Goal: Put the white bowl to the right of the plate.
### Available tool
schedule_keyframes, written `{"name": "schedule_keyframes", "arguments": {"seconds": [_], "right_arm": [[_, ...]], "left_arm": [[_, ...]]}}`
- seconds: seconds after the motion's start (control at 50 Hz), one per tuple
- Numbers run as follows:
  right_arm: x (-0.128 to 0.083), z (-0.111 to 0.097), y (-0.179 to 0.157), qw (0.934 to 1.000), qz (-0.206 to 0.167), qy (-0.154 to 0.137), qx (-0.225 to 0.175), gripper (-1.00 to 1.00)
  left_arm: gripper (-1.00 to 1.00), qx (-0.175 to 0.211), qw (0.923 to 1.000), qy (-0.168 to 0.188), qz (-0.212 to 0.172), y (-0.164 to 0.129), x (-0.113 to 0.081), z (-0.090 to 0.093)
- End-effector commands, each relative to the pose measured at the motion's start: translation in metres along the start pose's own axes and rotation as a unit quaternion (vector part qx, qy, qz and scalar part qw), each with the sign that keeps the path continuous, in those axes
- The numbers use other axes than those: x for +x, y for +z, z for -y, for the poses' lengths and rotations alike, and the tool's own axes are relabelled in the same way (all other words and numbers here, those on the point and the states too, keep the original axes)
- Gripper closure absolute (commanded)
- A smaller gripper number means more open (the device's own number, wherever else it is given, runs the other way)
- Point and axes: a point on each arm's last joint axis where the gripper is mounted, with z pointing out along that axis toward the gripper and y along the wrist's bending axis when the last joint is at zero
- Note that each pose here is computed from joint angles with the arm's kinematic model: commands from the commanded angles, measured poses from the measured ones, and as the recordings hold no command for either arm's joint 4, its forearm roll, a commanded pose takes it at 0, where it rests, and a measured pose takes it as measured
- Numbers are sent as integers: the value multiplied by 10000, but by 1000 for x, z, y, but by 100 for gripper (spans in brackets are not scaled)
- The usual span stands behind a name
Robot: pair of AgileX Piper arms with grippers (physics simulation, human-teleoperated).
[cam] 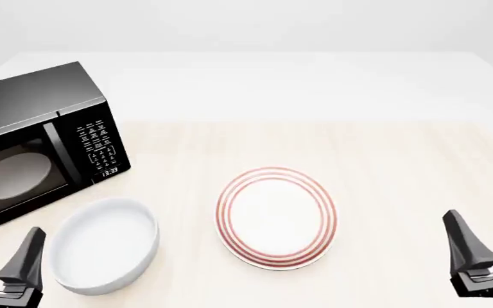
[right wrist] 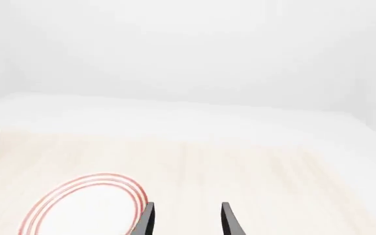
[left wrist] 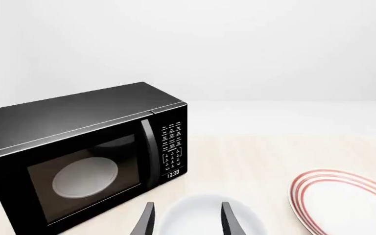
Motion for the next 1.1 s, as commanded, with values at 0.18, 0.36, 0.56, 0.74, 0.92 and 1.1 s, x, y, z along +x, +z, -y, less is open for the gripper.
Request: {"name": "schedule_keyframes", "arguments": {"seconds": [0.18,0.36,0.56,0.74,0.92,1.1], "right_arm": [[-44,-26,71,9934,-181,-468,-1033,-100],[-52,-40,109,9892,-514,-534,-1262,-100],[-58,-76,149,9779,-598,-737,-1862,-100],[-61,-114,177,9664,-616,-836,-2351,-100],[-63,-142,198,9594,-699,-778,-2618,-100],[-71,-172,214,9510,-744,-760,-2904,-100]], "left_arm": [[-100,0,10000,0,0,0,0,0],[-100,0,10000,0,0,0,0,0],[-100,0,10000,0,0,0,0,0],[-100,0,10000,0,0,0,0,0],[-100,0,10000,0,0,0,0,0],[-100,0,10000,0,0,0,0,0]]}}
